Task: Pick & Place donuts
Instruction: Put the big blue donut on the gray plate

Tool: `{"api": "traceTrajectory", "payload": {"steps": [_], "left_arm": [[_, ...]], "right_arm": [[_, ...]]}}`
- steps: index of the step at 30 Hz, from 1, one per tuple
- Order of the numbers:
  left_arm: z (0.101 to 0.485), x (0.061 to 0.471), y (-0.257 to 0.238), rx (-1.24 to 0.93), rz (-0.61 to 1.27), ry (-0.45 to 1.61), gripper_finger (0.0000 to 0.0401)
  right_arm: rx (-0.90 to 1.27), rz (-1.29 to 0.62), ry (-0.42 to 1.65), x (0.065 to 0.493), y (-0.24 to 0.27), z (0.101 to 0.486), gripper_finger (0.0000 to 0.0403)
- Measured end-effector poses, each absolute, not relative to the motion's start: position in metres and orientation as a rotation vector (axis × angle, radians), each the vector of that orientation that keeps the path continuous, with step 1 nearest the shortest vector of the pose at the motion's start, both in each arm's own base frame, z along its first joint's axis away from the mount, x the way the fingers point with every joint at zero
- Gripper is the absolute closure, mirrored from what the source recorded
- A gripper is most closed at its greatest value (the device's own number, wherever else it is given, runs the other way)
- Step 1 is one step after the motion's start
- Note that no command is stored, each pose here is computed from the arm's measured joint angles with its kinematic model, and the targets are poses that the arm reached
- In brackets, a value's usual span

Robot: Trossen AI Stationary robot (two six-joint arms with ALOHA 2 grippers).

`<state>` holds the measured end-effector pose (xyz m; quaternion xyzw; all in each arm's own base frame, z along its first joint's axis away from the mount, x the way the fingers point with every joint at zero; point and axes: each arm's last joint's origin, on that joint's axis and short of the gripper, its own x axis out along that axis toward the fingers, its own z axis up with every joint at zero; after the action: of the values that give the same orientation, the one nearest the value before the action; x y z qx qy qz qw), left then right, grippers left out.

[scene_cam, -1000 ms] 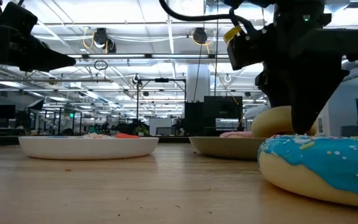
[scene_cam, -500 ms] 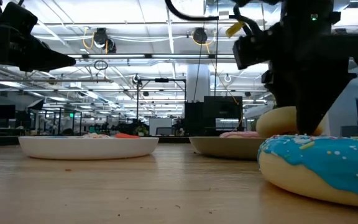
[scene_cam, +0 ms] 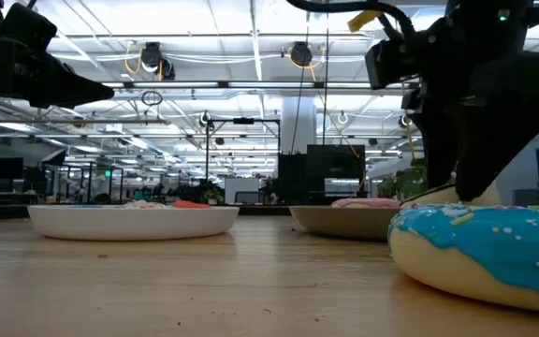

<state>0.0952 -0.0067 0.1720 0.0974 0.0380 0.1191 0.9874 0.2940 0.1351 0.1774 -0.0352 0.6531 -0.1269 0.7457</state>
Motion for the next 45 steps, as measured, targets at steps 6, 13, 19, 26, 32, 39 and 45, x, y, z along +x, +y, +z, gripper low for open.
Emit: {"api": "traceTrajectory", "payload": {"steps": [6,13,19,26,32,39,45], "left_arm": [[0.172,0.095,-0.007,0.196,0.239,0.077,0.0359],[0.172,0.095,-0.007,0.196,0.239,0.077,0.0359],[0.172,0.095,-0.007,0.191,0.239,0.076,0.0359],[0.172,0.095,-0.007,0.192,0.239,0.078,0.0359],[0.172,0.095,-0.007,0.196,0.239,0.077,0.0359],[0.172,0.095,-0.007,0.195,0.240,0.072,0.0359],[0.172,0.095,-0.007,0.189,0.240,0.071,0.0359]], "right_arm": [[-0.079,-0.266,1.418,0.296,0.136,0.198,0.0140],[0.026,-0.133,1.317,0.314,0.147,0.237,0.0140],[0.266,0.064,1.185,0.332,0.162,0.245,0.0140],[0.292,0.184,1.126,0.338,0.171,0.246,0.0140],[0.153,0.227,1.084,0.335,0.193,0.237,0.0145],[0.066,0.216,1.118,0.337,0.222,0.226,0.0169],[-0.074,0.204,1.127,0.353,0.242,0.223,0.0181]]}}
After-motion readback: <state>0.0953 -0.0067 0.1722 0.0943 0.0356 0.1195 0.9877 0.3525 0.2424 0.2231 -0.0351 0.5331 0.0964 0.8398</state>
